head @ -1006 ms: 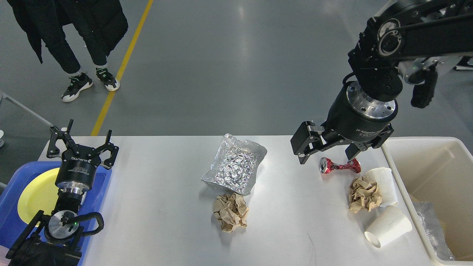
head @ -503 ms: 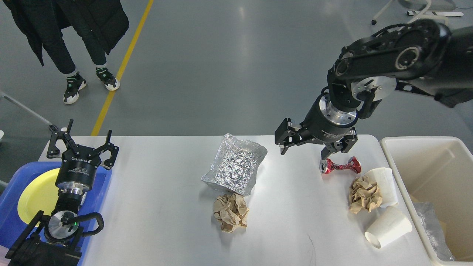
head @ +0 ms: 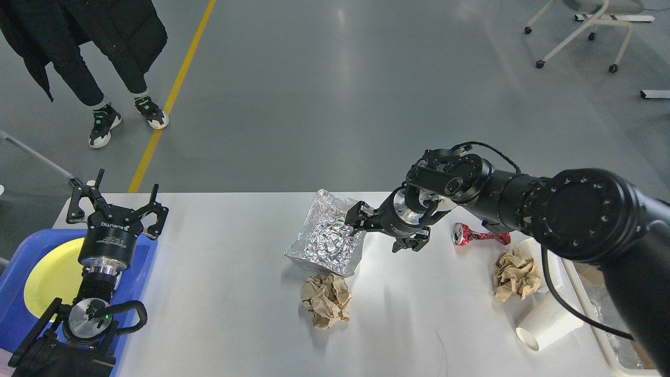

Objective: Tidy desktop
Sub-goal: 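Lower the right gripper and grasp the crinkled foil packet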

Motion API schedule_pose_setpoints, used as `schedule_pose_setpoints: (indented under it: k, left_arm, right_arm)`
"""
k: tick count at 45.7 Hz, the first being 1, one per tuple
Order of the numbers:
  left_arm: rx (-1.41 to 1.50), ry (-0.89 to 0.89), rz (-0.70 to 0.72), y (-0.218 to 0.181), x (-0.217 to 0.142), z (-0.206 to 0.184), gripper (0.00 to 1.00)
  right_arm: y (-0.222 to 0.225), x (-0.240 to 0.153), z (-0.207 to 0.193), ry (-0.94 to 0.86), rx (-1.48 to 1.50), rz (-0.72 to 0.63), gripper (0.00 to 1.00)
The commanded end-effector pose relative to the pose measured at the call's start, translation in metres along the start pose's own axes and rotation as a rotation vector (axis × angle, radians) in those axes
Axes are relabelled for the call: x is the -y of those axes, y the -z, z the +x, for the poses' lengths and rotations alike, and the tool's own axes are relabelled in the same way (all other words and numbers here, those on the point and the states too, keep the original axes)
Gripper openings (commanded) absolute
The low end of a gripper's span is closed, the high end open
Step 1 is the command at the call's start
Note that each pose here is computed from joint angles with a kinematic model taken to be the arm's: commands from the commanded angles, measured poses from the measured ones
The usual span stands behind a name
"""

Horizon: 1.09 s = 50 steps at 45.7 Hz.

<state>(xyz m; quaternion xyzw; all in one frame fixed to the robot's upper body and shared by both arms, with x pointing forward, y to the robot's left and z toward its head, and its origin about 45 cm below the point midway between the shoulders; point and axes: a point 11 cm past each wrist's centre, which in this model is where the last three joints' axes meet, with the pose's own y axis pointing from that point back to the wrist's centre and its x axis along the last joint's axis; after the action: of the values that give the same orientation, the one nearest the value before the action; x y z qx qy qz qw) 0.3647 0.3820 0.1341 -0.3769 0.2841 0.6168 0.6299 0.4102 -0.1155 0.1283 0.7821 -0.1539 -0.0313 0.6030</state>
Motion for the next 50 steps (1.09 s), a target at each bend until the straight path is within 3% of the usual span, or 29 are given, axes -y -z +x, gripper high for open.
schedule_pose_setpoints:
  k: [1,9,24,41,50]
  left_arm:
    - [0.0,0.0,0.0,0.0,0.0,0.0,0.96]
    - [0.0,0.0,0.0,0.0,0.0,0.0,0.96]
    - [0.0,0.0,0.0,0.0,0.0,0.0,0.96]
    - [0.0,-0.001,0.0,0.0,0.0,0.0,0.96]
    - [0.0,-0.003,0.0,0.0,0.0,0.001,0.96]
  right_arm:
    - [-0.013,0.022,-0.004,-0.068,0.079,0.003,1.0]
    - [-0.019,0.033,-0.008,-0.121,0.162,0.024,1.0]
    - [0.003,0.041,-0.037,-0.023,0.174,0.139,1.0]
    - [-0.004,0.053,-0.054,0.004,0.17,0.149,0.99]
    - [-0.007,0.058,-0.057,-0.016,0.208,0.153,0.94]
